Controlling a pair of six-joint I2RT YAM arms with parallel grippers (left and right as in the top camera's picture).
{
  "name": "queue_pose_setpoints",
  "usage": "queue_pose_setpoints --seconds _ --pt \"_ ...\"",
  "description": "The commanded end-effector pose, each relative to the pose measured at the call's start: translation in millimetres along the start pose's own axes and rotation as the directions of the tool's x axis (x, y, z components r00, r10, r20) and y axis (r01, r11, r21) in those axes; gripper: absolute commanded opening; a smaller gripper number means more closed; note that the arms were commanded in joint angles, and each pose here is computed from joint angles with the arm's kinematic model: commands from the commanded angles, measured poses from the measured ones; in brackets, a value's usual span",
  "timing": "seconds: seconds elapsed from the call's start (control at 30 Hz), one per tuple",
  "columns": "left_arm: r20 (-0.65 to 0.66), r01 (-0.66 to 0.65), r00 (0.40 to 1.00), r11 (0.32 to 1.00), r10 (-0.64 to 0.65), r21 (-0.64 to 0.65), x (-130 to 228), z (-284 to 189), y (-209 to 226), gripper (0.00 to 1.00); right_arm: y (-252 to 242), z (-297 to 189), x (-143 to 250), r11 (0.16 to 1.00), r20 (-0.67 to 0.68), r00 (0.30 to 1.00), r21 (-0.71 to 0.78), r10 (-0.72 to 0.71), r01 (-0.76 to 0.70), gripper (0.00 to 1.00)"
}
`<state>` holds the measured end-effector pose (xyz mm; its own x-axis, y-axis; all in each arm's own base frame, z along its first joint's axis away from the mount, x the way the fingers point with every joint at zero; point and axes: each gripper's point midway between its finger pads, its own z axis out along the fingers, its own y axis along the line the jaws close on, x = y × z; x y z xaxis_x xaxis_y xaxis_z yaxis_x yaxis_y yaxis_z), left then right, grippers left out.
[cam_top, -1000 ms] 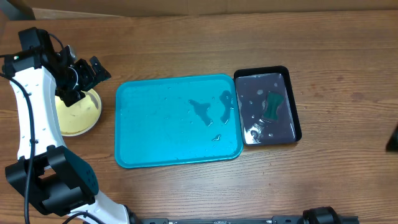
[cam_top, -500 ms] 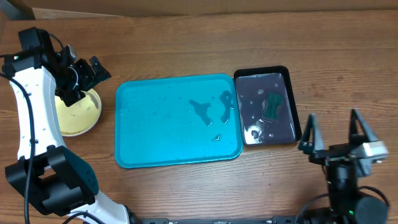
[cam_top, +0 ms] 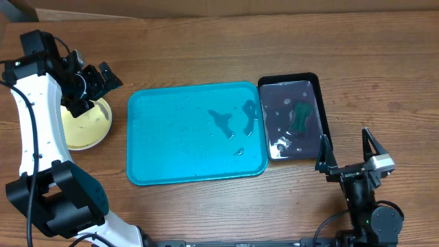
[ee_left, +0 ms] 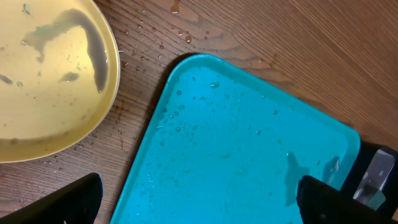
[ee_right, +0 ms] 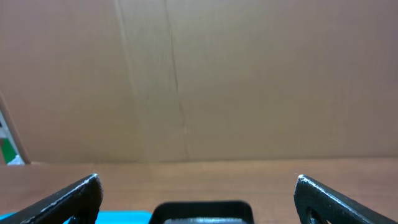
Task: Clean dirty plates on tray and stack at the side
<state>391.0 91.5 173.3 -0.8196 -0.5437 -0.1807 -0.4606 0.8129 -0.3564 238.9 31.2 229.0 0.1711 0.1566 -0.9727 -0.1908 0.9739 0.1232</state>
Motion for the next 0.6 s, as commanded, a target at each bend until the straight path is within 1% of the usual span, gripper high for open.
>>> queue_pose_setpoints --seconds 0.0,0.13,0.2,0.57 --pt "0.008 -0.033 0.999 0.999 0.033 0.014 -2.5 -1.7 -6.1 1.0 -2.7 -1.2 21.4 1.0 -0.067 0.998 0.006 0.007 -0.006 1.0" --pt "0.008 -0.033 0.999 0.999 0.033 0.014 -2.6 -1.8 -6.0 1.0 -7.0 -4.4 47.1 0.999 -0.17 0.985 0.026 0.024 -0.02 1.0" --pt "0.008 -0.033 0.999 0.999 0.033 0.014 -2.6 -1.8 -5.9 1.0 -4.6 -6.2 56.8 1.0 -0.211 0.977 0.013 0.03 -0.028 1.0" --pt "0.008 -0.033 0.999 0.999 0.033 0.014 -2.6 -1.8 -6.0 1.0 -4.8 -6.1 56.5 1.0 -0.21 0.977 0.014 0.03 -0.027 1.0"
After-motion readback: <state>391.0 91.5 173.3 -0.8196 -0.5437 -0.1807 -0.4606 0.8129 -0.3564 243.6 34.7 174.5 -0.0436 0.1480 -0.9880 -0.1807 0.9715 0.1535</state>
